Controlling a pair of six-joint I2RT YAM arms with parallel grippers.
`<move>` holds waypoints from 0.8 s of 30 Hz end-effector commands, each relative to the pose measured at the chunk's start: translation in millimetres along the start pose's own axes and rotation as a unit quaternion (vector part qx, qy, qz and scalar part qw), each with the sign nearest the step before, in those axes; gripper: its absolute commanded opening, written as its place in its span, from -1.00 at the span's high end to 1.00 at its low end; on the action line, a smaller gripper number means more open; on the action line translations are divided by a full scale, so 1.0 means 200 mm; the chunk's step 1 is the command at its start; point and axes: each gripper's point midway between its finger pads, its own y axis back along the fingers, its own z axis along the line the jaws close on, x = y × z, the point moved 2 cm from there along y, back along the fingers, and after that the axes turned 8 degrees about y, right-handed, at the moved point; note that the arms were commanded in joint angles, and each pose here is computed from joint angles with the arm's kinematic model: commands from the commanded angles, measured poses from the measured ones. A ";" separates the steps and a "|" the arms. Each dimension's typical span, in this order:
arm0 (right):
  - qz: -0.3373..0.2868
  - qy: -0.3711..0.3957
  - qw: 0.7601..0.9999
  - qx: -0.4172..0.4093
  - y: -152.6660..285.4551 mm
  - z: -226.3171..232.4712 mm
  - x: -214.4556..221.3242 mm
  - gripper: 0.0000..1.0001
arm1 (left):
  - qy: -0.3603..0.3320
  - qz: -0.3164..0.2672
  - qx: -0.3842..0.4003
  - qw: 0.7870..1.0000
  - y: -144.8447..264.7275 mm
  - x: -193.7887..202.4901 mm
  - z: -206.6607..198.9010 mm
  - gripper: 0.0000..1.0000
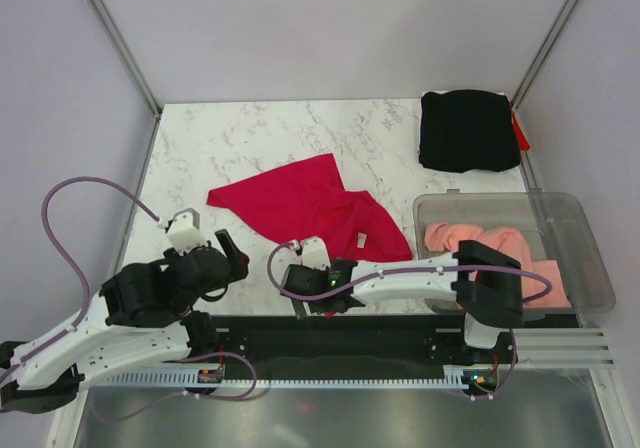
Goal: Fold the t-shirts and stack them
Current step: Flatten the tshirt out
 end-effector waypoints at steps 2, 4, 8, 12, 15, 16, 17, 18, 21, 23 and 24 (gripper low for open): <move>0.010 -0.004 0.999 0.046 -0.11 0.03 0.05 -0.87 | 0.014 -0.007 0.027 1.000 0.01 -0.02 -0.04 -0.87; 0.024 0.003 0.998 0.057 -0.15 0.03 0.11 -0.86 | 0.026 -0.007 0.039 0.999 0.02 -0.02 -0.03 -0.87; 0.028 0.012 0.997 0.064 -0.19 0.03 0.16 -0.72 | 0.045 -0.012 0.054 0.997 0.04 -0.03 0.01 -0.87; 0.040 0.012 0.997 0.065 -0.23 0.01 0.22 -0.01 | 0.040 -0.016 0.048 0.998 0.02 -0.03 0.01 -0.87; 0.046 0.016 0.996 0.073 -0.24 -0.02 0.26 0.48 | 0.025 -0.016 0.033 0.999 0.00 -0.02 0.00 -0.87; 0.046 0.019 0.996 0.078 -0.24 -0.03 0.26 0.71 | 0.021 -0.016 0.029 0.999 -0.01 -0.02 -0.01 -0.88; 0.051 0.025 0.995 0.087 -0.23 -0.06 0.27 0.87 | 0.018 -0.017 0.030 0.999 -0.01 -0.01 -0.03 -0.88; 0.051 0.025 0.994 0.091 -0.22 -0.07 0.27 0.99 | 0.013 -0.016 0.029 0.999 -0.02 -0.01 -0.03 -0.88; 0.039 0.024 0.994 0.101 -0.15 -0.11 0.23 1.00 | 0.005 -0.022 0.027 0.999 -0.03 -0.02 -0.06 -0.89; 0.002 0.004 0.995 0.102 -0.01 -0.14 0.10 1.00 | -0.016 -0.034 0.023 0.999 -0.03 -0.05 -0.09 -0.90; -0.016 -0.002 0.994 0.104 0.05 -0.17 0.05 1.00 | -0.011 -0.036 0.027 0.999 -0.03 -0.07 -0.12 -0.89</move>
